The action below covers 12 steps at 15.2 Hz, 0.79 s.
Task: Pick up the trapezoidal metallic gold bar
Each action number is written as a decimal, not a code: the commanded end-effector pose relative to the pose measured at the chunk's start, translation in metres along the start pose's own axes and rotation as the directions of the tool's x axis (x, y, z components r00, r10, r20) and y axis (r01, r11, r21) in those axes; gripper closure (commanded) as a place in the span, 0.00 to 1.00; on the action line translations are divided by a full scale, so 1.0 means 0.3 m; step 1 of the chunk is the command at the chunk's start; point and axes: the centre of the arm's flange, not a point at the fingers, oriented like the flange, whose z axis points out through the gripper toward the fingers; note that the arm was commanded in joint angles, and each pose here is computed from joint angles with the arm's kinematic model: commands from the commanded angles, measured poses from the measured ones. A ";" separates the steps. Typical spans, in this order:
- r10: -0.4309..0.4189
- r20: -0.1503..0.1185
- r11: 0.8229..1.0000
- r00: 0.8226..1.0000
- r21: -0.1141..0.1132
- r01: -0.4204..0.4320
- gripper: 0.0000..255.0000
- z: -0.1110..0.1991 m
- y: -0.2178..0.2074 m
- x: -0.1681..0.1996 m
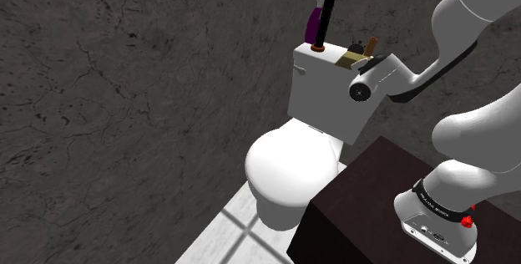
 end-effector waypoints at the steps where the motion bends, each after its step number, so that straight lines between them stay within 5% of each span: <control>1: 0.000 0.000 1.000 1.000 0.002 0.000 1.00 -0.001 -0.002 -0.001; 12: 0.000 0.000 1.000 1.000 0.002 0.000 1.00 -0.032 0.154 0.000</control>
